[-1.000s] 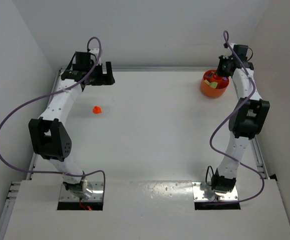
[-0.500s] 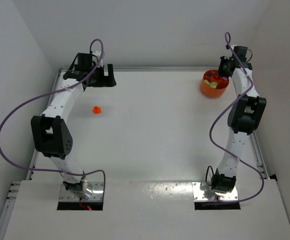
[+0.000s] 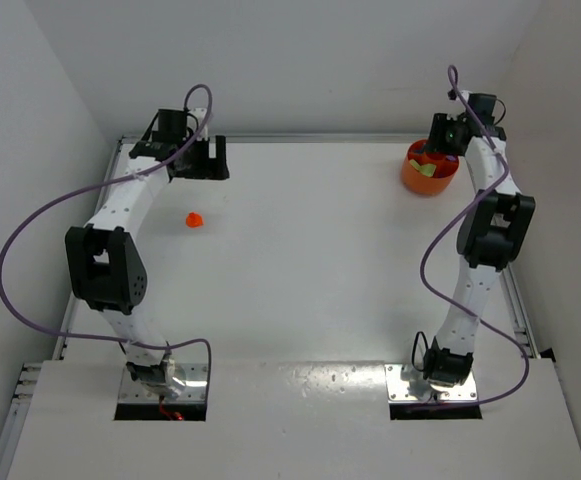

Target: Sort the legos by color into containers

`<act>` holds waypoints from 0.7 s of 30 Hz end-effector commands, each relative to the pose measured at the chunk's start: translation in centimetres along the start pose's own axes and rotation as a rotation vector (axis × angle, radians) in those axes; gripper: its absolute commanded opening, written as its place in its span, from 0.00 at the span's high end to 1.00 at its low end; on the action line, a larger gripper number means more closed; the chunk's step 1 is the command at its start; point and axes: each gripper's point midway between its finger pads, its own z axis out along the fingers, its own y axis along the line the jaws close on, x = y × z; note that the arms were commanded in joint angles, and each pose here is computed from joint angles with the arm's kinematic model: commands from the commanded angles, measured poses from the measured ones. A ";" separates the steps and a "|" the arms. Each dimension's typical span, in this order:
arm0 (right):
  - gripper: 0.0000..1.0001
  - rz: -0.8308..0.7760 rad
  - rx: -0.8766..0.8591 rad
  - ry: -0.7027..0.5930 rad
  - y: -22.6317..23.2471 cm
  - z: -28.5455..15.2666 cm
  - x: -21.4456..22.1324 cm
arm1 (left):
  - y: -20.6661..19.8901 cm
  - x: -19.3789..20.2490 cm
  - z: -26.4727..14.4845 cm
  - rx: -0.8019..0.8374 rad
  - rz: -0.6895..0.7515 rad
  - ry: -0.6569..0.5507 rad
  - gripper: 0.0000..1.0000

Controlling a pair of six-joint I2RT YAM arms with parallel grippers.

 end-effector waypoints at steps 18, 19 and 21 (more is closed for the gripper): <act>0.36 -0.315 -0.558 0.070 13.9 -14.0 5.7 | 8.5 10.2 2.4 -0.163 0.043 0.336 0.42; 0.36 -0.315 -0.558 0.070 13.9 -14.0 5.7 | 8.5 10.2 2.4 -0.144 0.100 0.340 0.38; 0.36 -0.314 -0.580 0.078 14.6 -14.4 6.1 | 8.0 10.5 2.6 -0.057 0.167 0.342 0.28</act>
